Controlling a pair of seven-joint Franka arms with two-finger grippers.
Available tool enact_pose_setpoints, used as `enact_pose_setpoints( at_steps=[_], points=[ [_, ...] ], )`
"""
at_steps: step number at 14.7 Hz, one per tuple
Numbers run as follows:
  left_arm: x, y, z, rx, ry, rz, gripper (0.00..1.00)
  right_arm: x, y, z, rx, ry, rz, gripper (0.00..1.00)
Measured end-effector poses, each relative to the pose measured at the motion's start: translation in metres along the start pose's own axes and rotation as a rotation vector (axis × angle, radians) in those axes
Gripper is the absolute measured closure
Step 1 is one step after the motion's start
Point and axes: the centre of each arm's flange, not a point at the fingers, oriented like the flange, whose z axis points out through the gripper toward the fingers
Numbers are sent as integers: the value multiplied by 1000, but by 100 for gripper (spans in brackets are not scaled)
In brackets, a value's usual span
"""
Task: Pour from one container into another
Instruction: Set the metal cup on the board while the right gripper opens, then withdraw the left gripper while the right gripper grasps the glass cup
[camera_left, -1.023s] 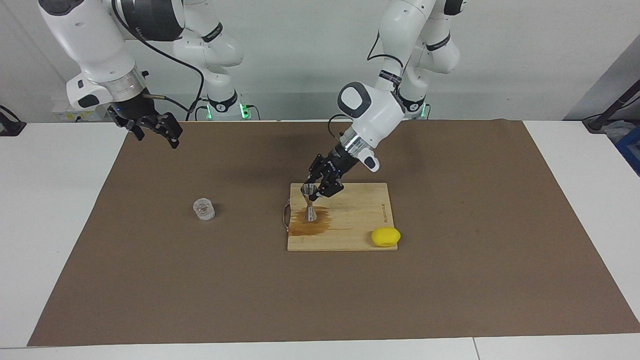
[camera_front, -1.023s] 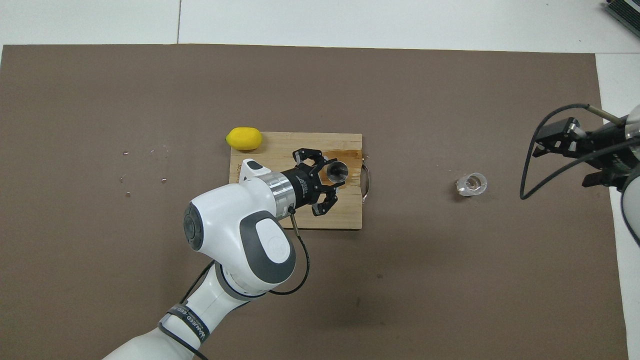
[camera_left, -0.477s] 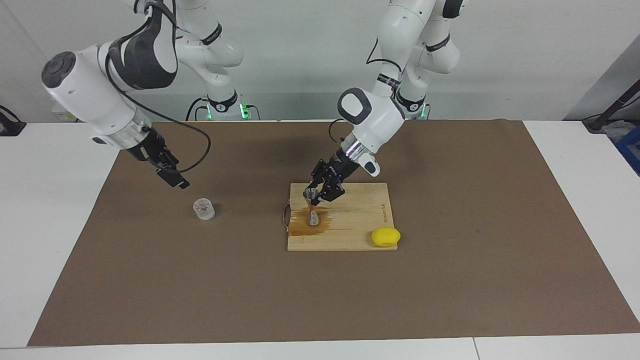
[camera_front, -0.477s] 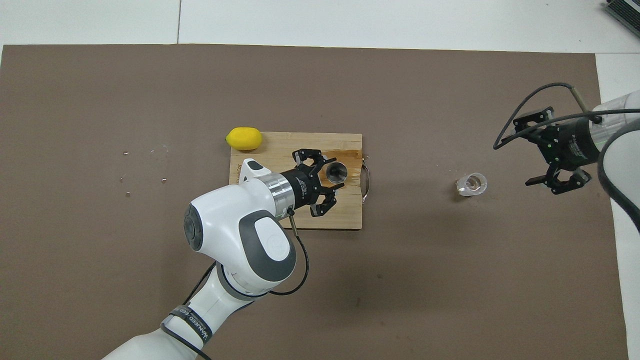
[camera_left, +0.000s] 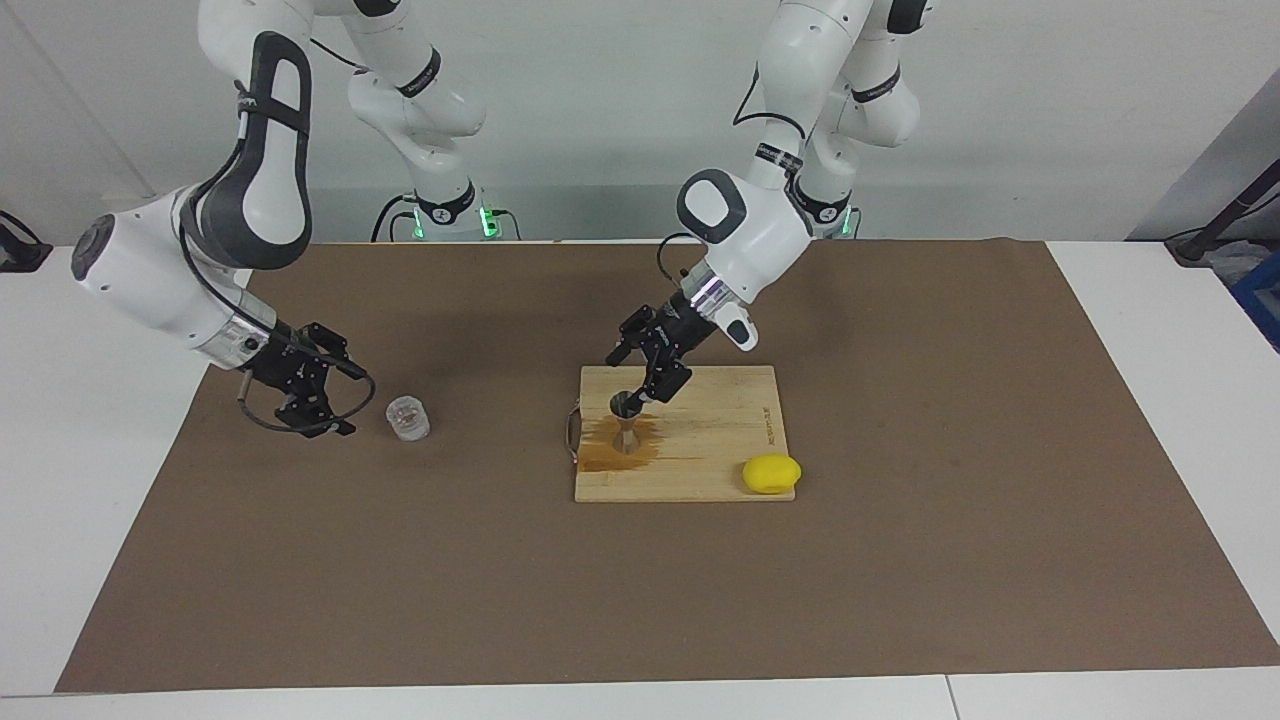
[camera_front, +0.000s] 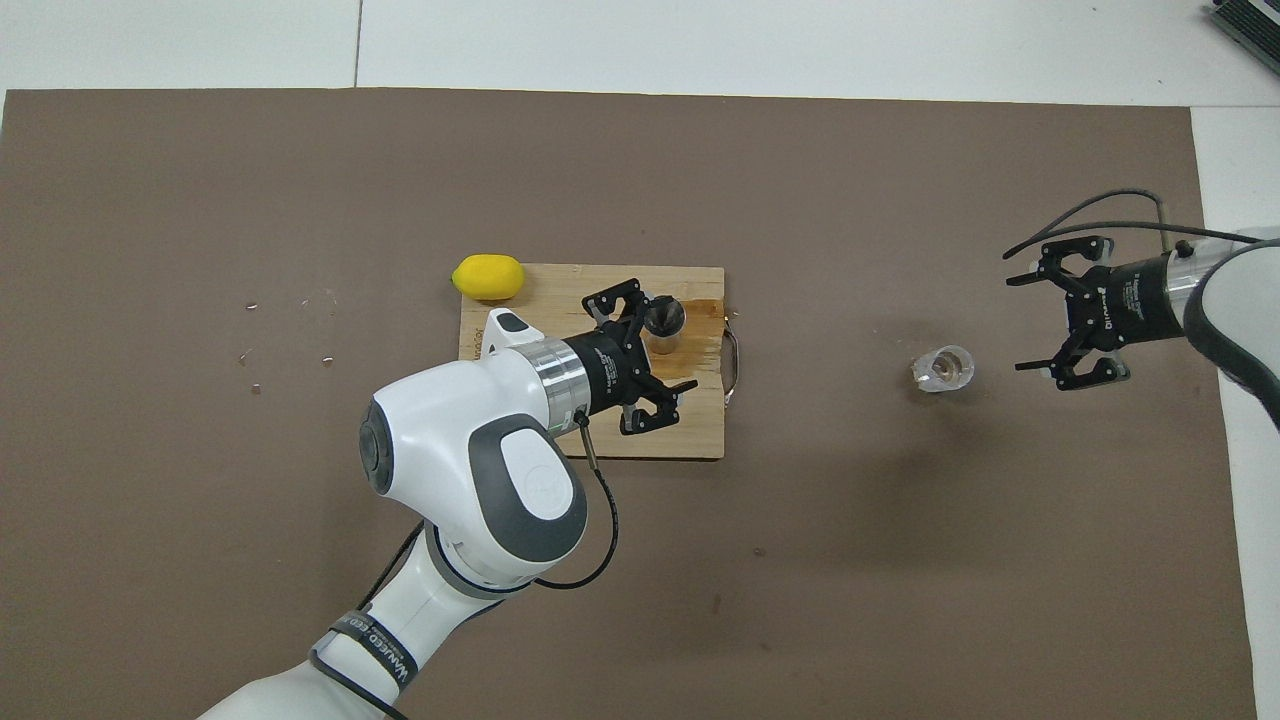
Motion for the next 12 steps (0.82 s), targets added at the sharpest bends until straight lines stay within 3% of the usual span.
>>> enact_pose_setpoints(
  at_steps=[4, 7, 9, 12],
  points=[
    [-7, 27, -32, 45, -80, -20, 0, 26, 16, 24, 26, -52, 94, 0],
    [-3, 53, -64, 135, -116, 29, 0, 37, 27, 45, 56, -95, 97, 0],
    [4, 69, -84, 228, -90, 112, 0, 49, 34, 61, 61, -135, 92, 0],
    [10, 97, -117, 358, 9, 274, 0, 65, 38, 89, 60, -199, 92, 0]
  ],
)
